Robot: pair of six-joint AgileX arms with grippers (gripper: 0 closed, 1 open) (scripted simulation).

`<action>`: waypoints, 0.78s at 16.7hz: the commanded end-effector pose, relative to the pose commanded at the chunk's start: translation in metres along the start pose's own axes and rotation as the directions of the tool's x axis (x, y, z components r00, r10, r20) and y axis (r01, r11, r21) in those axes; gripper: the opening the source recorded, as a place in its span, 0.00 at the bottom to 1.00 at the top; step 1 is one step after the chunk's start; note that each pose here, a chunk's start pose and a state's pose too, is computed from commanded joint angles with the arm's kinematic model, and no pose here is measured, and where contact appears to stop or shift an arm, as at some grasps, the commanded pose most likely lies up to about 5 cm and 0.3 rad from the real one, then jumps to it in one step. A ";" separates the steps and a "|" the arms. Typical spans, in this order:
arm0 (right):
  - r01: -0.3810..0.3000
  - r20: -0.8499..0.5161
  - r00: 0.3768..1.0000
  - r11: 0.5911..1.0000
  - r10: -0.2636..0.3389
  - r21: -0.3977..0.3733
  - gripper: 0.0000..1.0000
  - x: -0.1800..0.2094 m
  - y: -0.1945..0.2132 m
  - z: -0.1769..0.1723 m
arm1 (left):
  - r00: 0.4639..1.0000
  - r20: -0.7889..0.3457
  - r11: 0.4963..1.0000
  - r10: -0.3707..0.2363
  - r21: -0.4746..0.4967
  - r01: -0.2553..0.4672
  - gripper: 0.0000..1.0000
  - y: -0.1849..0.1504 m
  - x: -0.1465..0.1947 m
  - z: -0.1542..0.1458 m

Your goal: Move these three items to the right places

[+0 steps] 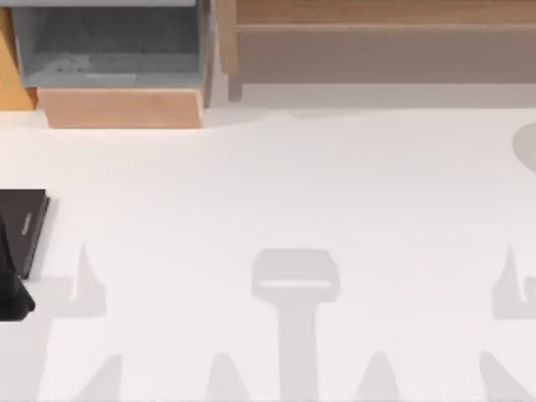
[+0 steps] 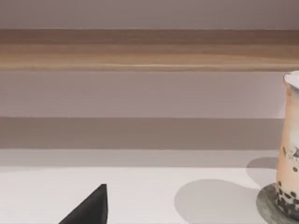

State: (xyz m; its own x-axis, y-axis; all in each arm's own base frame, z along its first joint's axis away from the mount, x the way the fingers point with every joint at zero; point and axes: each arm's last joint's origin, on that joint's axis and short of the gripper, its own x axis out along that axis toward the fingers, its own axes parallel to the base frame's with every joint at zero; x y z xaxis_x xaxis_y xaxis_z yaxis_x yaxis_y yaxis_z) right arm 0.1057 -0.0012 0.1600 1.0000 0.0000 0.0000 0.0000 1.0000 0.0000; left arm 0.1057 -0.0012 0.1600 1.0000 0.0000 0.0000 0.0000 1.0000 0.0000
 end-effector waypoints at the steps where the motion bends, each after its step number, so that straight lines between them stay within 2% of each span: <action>1: 0.000 0.000 1.000 1.000 0.000 0.000 1.00 0.000 0.000 0.000 | 1.000 0.000 1.000 0.000 0.000 0.000 1.00 0.000 0.000 0.000; 5: 0.000 0.000 1.000 1.000 0.000 0.000 1.00 0.000 0.000 0.000 | 1.000 0.000 1.000 0.000 0.000 0.000 1.00 0.000 0.000 0.000; 7: 0.000 0.000 1.000 1.000 0.000 0.000 1.00 0.000 0.000 0.000 | 1.000 0.013 1.000 -0.003 0.001 0.003 1.00 0.000 0.000 0.009; 10: 0.000 0.000 1.000 1.000 0.000 0.000 1.00 0.000 0.000 0.000 | 0.998 0.055 1.000 -0.014 0.001 0.014 1.00 -0.002 0.004 0.042; 13: 0.000 0.000 1.000 1.000 0.000 0.000 1.00 0.000 0.000 0.000 | 0.996 0.090 1.000 -0.026 -0.002 0.027 1.00 -0.006 0.022 0.089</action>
State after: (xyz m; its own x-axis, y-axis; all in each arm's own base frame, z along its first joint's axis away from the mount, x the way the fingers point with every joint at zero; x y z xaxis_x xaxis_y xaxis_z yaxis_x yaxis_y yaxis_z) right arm 0.1057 -0.0012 0.1600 1.0000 0.0000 0.0000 0.0000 1.0000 0.0000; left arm 0.1276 -0.0070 0.2488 0.9956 -0.0263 0.0895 0.0267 0.9996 -0.0022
